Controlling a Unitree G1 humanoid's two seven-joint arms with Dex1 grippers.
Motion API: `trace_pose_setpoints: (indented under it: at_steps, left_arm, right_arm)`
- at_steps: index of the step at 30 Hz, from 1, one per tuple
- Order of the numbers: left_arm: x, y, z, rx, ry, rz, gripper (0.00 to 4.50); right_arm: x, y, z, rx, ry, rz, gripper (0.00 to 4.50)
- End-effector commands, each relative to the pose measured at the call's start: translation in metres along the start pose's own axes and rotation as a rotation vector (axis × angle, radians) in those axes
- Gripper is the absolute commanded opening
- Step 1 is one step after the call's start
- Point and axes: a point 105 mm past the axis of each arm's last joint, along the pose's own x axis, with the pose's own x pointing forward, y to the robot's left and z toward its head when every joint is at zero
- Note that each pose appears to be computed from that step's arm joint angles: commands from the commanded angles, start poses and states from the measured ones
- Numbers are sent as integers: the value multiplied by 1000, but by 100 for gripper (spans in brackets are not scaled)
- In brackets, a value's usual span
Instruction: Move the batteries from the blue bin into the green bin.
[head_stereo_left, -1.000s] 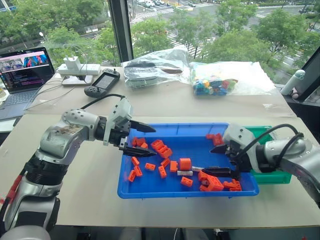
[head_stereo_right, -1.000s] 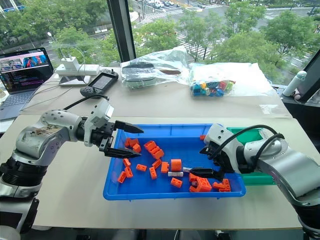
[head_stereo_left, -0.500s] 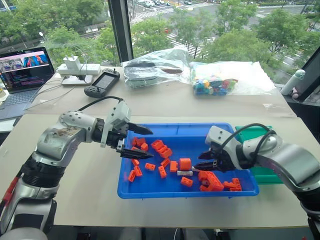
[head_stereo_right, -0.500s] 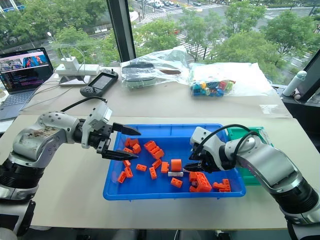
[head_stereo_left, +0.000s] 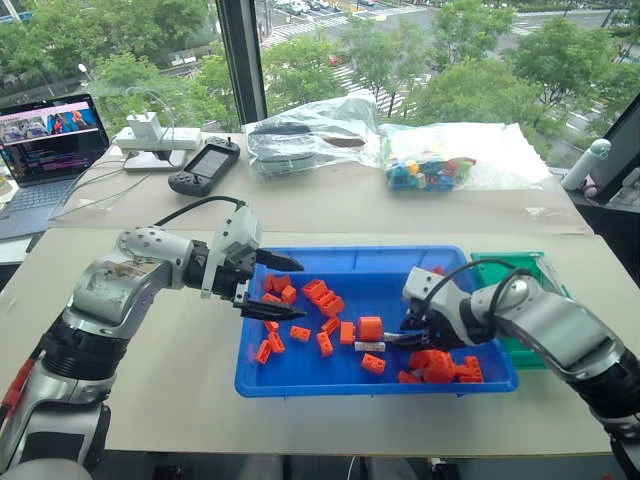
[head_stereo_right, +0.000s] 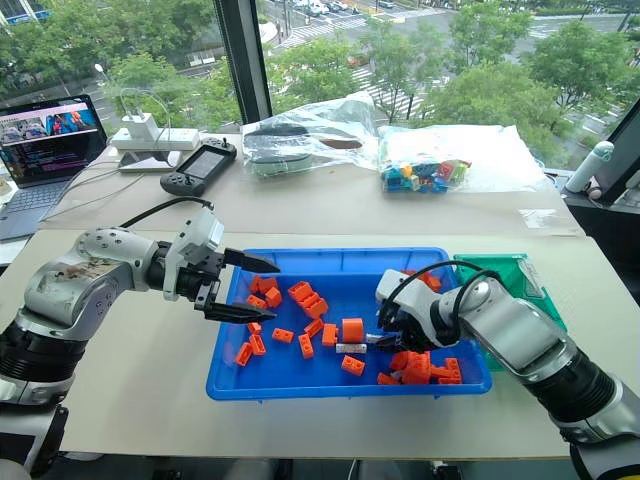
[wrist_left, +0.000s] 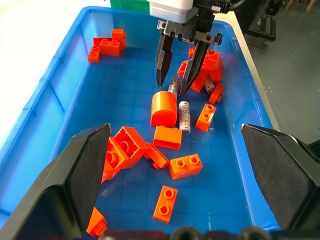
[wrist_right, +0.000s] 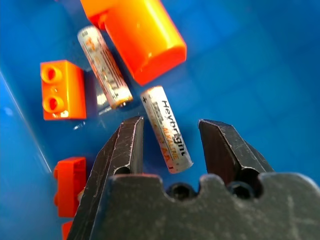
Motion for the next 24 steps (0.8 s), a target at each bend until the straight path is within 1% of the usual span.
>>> trace_pose_setpoints:
  at_steps: [1, 3, 4, 5, 7, 9, 12, 14, 16, 19, 21, 22, 24]
  left_arm:
    - [-5, 0, 5, 37, 14, 21, 450]
    - [-5, 0, 5, 35, 14, 21, 450]
    - [-5, 0, 5, 35, 14, 19, 450]
    - [-4, 0, 5, 33, 13, 14, 450]
    - [-4, -1, 6, 33, 8, 3, 450]
    - [-3, -3, 9, 35, -9, -14, 450]
    - [0, -1, 22, 53, -78, -28, 450]
    - [1, 0, 28, 54, -107, -42, 450]
    - [4, -1, 32, 54, -124, -63, 450]
    - [7, 0, 33, 59, -131, -82, 450]
    - [12, 1, 34, 62, -139, -102, 450]
    - [13, 1, 35, 64, -141, -112, 450]
    - [16, 2, 35, 64, -141, -128, 450]
  right_arm:
    - [3, 0, 4, -31, -11, -3, 140]
    - [1, 0, 6, -35, -16, -7, 64]
    - [-1, 0, 6, -39, -18, -10, 33]
    - [-3, -1, 8, -44, -27, -14, 24]
    - [-11, -3, 15, -48, -53, -23, 24]
    - [-25, -9, 22, -72, -77, -48, 24]
    - [-61, -27, 35, -67, -144, -147, 24]
    - [-85, -39, 36, -38, -172, -222, 24]
    - [-110, -51, 29, -22, -153, -315, 24]
    - [-145, -66, 8, 15, -90, -453, 24]
    - [-173, -77, -19, 78, -10, -563, 24]
    - [-181, -78, -29, 102, 20, -589, 24]
    - [-186, -78, -45, 126, 63, -611, 24]
